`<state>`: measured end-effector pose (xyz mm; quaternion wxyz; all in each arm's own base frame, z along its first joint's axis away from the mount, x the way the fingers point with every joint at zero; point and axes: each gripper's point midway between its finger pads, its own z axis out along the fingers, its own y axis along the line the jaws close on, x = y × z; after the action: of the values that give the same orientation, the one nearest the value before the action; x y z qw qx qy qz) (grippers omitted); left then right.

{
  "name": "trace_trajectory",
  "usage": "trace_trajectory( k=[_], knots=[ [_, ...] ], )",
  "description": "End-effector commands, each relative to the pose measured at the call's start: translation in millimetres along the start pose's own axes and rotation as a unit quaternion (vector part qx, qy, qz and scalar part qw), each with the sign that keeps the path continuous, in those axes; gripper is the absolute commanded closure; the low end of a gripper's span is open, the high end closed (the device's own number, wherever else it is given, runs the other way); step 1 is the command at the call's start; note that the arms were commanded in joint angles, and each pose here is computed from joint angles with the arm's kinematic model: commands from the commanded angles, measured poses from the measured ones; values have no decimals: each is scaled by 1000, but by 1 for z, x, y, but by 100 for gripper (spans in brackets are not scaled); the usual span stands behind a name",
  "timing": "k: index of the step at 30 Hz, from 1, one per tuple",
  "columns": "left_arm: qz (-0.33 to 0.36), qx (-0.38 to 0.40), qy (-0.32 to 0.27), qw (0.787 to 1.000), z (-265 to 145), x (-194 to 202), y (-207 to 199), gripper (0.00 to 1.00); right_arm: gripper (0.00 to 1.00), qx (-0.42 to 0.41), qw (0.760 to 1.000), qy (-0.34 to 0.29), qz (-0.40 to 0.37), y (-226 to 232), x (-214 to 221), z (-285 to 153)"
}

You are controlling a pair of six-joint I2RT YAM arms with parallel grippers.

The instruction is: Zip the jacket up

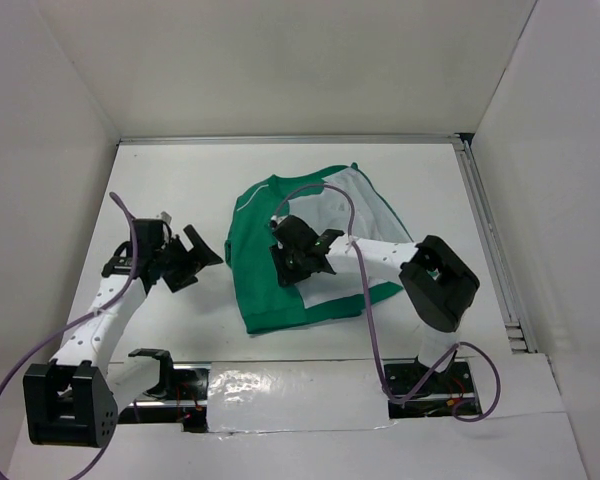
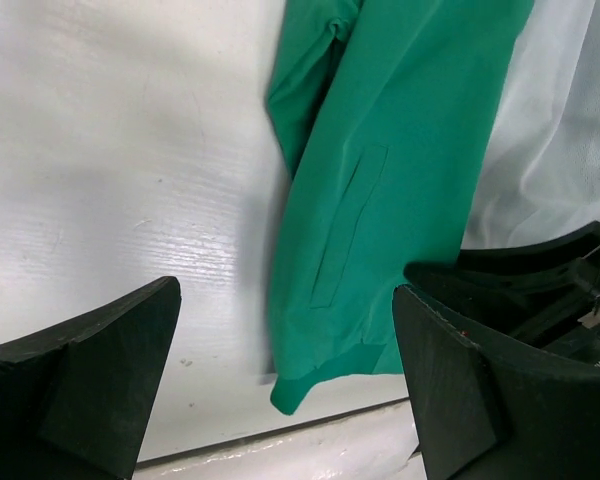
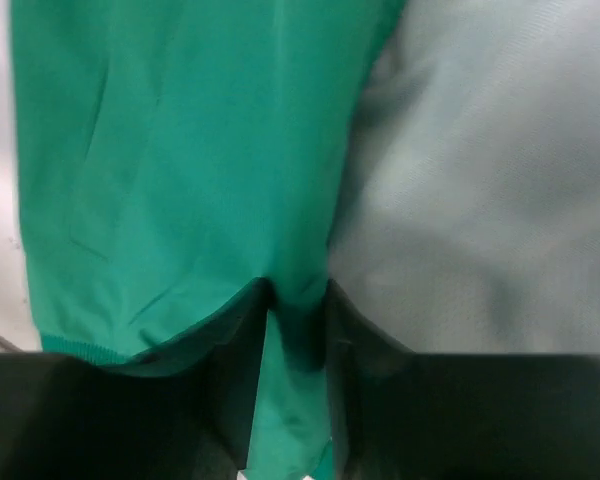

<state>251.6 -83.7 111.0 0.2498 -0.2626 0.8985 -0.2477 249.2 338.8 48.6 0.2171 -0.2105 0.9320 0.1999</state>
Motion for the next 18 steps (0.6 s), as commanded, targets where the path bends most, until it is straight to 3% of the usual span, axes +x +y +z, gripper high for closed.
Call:
trace_trajectory(
  k=[1,2,3,4,10,14,18],
  knots=[
    [-5,18,-2,1000,5,-2,-2,1,66,43,998,-39,24,-5,-25,-8],
    [-4,21,-1,1000,6,-2,-2,1,82,57,997,-46,26,-4,-25,-12],
    [-1,20,0,1000,8,-1,-1,1,91,77,994,-69,28,-7,-34,-23],
    [1,23,3,1000,9,-1,-1,1,94,74,994,-77,27,-5,-38,-31],
    [8,9,25,1000,25,2,-1,1,91,36,980,-171,91,-4,-68,-112],
    [15,-15,45,999,43,8,-4,1,89,28,961,-224,159,-49,-80,-157],
    [39,-16,74,996,62,17,-26,1,88,73,951,-220,205,-100,-68,-162]
  ],
)
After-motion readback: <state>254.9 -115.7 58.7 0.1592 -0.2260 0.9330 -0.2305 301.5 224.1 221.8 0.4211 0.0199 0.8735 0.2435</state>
